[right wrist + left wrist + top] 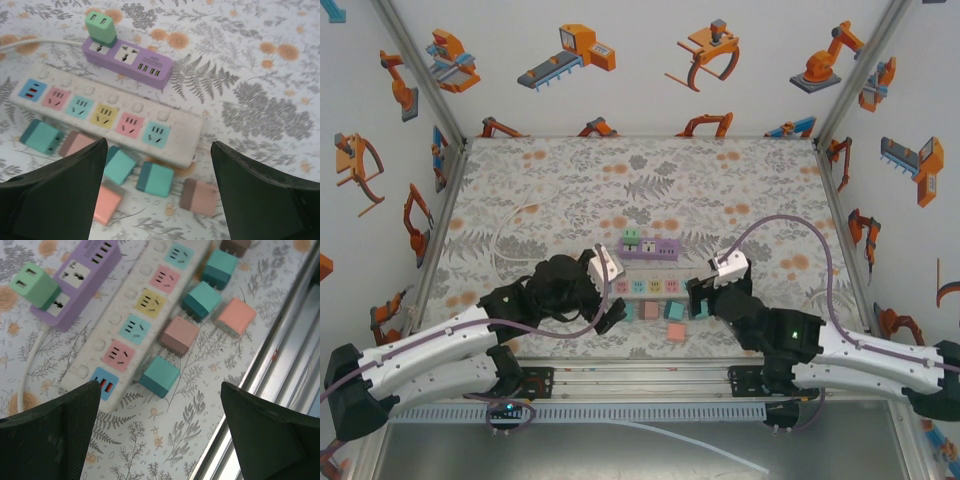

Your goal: Pull the plug off the socket

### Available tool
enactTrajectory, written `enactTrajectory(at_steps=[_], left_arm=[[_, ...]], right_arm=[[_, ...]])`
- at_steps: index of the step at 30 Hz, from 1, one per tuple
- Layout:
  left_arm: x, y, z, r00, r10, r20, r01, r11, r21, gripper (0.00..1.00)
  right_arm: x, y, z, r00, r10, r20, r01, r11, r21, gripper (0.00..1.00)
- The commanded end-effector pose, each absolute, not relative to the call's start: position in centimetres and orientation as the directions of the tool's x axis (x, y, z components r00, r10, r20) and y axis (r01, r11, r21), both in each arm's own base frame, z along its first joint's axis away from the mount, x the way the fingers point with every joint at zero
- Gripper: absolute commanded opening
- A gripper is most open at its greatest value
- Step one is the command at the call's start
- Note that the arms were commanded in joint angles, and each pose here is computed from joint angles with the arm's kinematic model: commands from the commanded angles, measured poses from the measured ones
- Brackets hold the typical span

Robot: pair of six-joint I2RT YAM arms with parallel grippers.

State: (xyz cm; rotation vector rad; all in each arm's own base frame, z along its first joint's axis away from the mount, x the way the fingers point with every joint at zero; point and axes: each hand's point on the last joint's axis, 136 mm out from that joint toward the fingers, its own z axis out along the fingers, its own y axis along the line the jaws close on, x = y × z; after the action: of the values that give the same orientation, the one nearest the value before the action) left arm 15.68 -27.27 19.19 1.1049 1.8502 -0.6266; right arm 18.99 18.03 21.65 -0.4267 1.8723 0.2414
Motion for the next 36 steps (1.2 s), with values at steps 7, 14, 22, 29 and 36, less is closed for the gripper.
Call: enactTrajectory(at_steps=[7, 14, 22, 29, 36], left_arm=[[21.5, -25.0, 21.3, -0.5, 0.206, -0.841, 0.66, 0.719, -0.216, 0.97], [26.9, -22.2, 20.5, -0.653, -0.035, -0.757, 0.401, 0.832, -0.384, 0.97], [31.6, -20.0, 18.3, -0.726, -0.217, -0.653, 0.198, 0.843, -0.501, 0.97], [33.6, -19.4, 16.4, -0.73, -0.214, -0.649, 0.157, 0.872, -0.464, 0.99], [34.2, -19.1, 15.0, -0.744, -0.204, -0.636, 0.129, 0.891, -0.436, 0.99]], right_arm=[[22.6, 22.2, 25.4, -0.11, -0.414, -0.904, -0.613, 0.744, -0.266, 0.77], [25.7, 26.3, 26.4, 0.007, -0.513, -0.858, -0.75, 0.565, -0.344, 0.76], [27.8, 30.3, 26.0, 0.121, -0.536, -0.836, -0.877, 0.336, -0.342, 0.73], [29.5, 32.4, 23.6, 0.182, -0.539, -0.822, -0.939, 0.154, -0.309, 0.73], [30.9, 34.4, 19.5, 0.214, -0.597, -0.773, -0.96, 0.019, -0.28, 0.73]])
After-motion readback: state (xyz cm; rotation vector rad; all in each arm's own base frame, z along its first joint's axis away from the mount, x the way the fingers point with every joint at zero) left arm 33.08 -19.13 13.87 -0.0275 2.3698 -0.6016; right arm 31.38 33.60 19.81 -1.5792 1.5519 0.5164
